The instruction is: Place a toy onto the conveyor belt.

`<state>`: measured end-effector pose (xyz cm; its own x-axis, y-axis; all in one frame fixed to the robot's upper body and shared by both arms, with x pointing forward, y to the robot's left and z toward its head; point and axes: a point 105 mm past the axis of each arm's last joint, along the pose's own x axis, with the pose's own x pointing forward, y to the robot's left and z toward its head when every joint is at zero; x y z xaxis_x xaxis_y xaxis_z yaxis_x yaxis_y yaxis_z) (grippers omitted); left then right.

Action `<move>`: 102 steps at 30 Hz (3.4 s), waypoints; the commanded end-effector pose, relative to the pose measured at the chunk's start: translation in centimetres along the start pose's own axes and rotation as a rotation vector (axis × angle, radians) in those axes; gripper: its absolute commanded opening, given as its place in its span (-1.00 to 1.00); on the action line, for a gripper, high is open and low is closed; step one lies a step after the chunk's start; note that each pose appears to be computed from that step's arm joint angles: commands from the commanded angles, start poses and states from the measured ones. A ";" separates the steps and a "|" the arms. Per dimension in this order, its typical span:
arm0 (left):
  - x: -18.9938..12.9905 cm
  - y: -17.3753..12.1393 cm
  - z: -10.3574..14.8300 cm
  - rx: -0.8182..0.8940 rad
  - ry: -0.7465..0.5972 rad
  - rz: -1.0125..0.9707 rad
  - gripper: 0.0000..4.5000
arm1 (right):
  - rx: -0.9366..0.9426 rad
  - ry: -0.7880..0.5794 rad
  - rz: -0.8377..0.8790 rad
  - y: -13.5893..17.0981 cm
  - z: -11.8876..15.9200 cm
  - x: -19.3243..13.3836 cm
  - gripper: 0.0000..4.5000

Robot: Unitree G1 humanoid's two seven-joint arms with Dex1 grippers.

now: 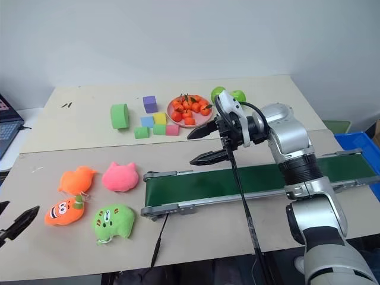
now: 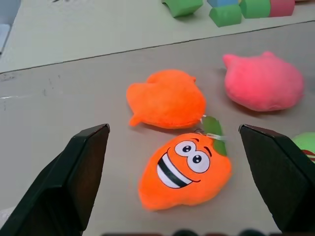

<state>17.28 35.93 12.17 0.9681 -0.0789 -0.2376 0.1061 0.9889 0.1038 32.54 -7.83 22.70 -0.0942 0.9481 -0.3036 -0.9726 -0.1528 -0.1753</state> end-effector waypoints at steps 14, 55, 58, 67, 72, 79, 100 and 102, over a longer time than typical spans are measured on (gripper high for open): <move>5.7 -0.4 -8.3 -0.023 0.137 0.040 1.00 | -0.049 0.054 -0.158 0.8 2.1 -4.1 1.00; 10.4 -18.8 13.3 0.285 -0.097 -0.864 -0.31 | -0.002 0.071 -0.228 1.8 1.3 -4.8 1.00; 11.3 -20.1 12.5 0.390 -0.049 -0.904 -0.31 | 0.012 0.074 -0.255 2.4 1.0 -5.2 1.00; 12.8 -20.9 10.6 0.554 0.023 -0.939 -0.31 | 0.045 0.072 -0.296 3.7 0.8 -5.5 1.00; 12.8 -21.4 10.0 0.562 0.034 -0.972 -0.31 | 0.066 0.087 -0.270 4.5 0.2 -4.8 1.00; 12.3 -22.8 9.6 0.533 0.021 -1.015 -0.31 | 0.065 0.082 -0.266 4.3 0.1 -4.4 1.00; 11.0 -23.9 7.7 0.486 0.077 -1.075 -0.06 | 0.074 0.090 -0.269 4.4 0.0 -4.5 1.00; 11.0 -24.0 7.7 0.494 0.078 -1.084 0.24 | 0.076 0.091 -0.271 4.4 -0.1 -4.5 1.00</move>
<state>27.30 10.71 13.66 0.3145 -0.8079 -0.4983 0.9489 0.2814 0.1427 29.07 -12.72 22.22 0.1809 0.9193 -0.3495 -0.9788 0.1337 -0.1551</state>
